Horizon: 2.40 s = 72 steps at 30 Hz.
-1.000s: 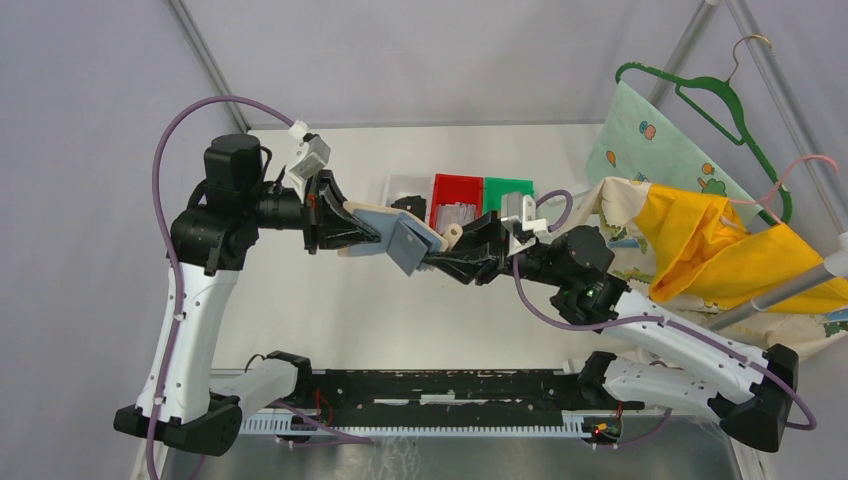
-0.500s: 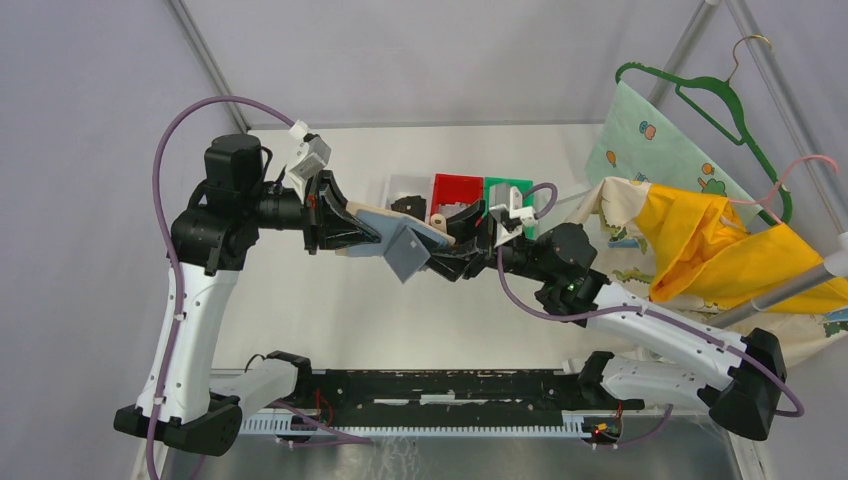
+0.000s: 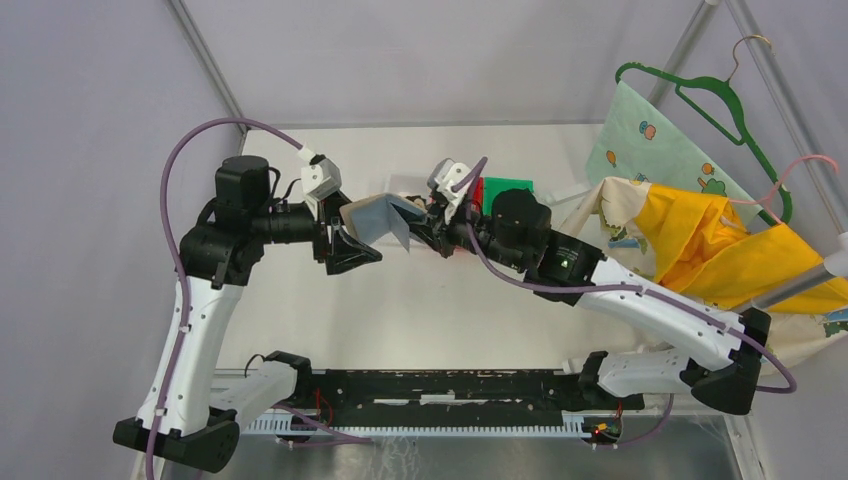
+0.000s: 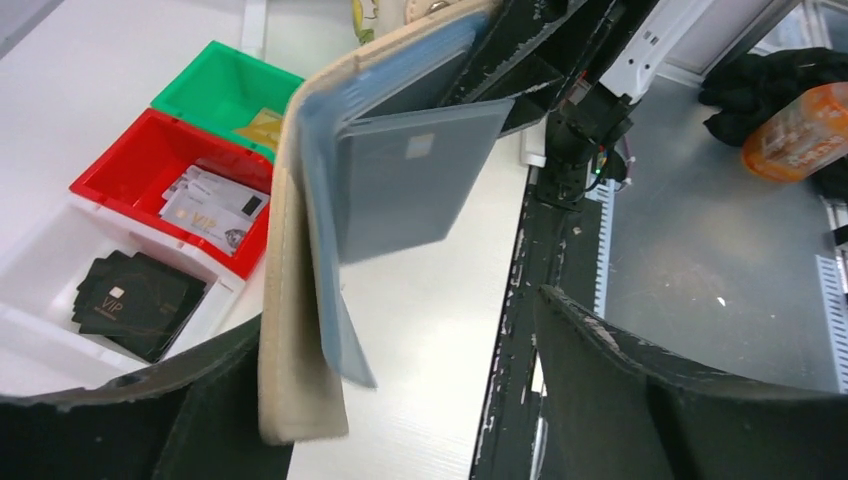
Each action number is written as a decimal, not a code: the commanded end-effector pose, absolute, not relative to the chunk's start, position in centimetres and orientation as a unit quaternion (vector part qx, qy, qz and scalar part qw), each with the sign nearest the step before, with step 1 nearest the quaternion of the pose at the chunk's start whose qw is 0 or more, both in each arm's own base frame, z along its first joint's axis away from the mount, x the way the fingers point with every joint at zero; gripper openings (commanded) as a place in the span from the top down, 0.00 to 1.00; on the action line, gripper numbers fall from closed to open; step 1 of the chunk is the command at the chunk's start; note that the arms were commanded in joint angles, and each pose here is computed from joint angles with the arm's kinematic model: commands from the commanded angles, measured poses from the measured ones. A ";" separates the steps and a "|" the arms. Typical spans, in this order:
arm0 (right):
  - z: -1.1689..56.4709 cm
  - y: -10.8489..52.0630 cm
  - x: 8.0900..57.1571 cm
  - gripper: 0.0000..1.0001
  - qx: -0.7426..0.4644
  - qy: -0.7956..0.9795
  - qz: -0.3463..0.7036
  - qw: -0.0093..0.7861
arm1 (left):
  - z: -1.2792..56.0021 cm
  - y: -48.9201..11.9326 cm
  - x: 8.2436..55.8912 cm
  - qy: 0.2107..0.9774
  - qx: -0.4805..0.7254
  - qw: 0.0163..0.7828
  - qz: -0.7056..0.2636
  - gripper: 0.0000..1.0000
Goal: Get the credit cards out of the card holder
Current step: Remove the credit card from the card holder.
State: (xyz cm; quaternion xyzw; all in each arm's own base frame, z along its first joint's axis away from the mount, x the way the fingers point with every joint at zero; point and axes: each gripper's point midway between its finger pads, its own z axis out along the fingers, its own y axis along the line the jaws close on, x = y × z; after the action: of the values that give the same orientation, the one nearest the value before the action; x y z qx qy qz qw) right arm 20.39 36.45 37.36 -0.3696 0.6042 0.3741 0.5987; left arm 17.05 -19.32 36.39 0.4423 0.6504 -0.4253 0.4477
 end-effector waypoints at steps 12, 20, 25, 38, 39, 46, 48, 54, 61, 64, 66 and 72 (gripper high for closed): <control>36.3 33.2 22.6 1.00 -0.434 0.677 0.125 0.581 | 34.1 -18.7 19.8 0.665 0.431 0.481 -0.374 0.08; 37.7 34.7 19.7 1.00 -0.463 0.632 0.216 0.583 | 33.5 -18.8 19.4 0.662 0.446 0.470 -0.377 0.17; 38.0 35.7 18.3 1.00 -0.478 0.614 0.269 0.568 | 33.2 -18.7 19.2 0.662 0.447 0.470 -0.375 0.25; 38.5 34.6 16.9 1.00 -0.453 0.540 0.472 0.529 | 33.6 -19.3 15.3 0.639 0.480 0.403 -0.446 0.57; 38.5 34.5 16.7 1.00 -0.450 0.532 0.487 0.526 | 33.7 -19.4 14.9 0.635 0.483 0.391 -0.458 0.57; 39.3 34.7 15.1 1.00 -0.438 0.491 0.561 0.502 | 34.0 -19.8 15.0 0.632 0.480 0.378 -0.478 0.52; 39.3 34.6 15.0 1.00 -0.435 0.488 0.569 0.499 | 34.4 -19.8 15.8 0.643 0.463 0.393 -0.467 0.51; 39.5 33.7 15.3 1.00 -0.416 0.481 0.587 0.500 | 35.3 -19.6 16.4 0.637 0.455 0.440 -0.440 0.54; 39.9 32.9 14.3 1.00 -0.392 0.451 0.641 0.482 | 36.4 -20.0 14.5 0.614 0.470 0.408 -0.485 0.66; 40.1 32.8 13.6 1.00 -0.386 0.435 0.666 0.466 | 36.9 -20.2 14.1 0.607 0.469 0.401 -0.502 0.66; 40.0 32.8 13.4 1.00 -0.383 0.432 0.675 0.460 | 37.2 -20.3 14.2 0.608 0.461 0.399 -0.509 0.66; 40.1 32.8 13.3 1.00 -0.379 0.426 0.683 0.456 | 37.6 -20.5 14.6 0.608 0.453 0.403 -0.513 0.63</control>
State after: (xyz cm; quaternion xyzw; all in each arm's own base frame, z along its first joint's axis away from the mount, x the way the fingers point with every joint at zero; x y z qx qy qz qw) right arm 14.80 33.60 37.18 -0.3640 0.4877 0.6631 0.4358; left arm 14.98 -20.24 35.67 0.4519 0.6264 -0.5002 0.3915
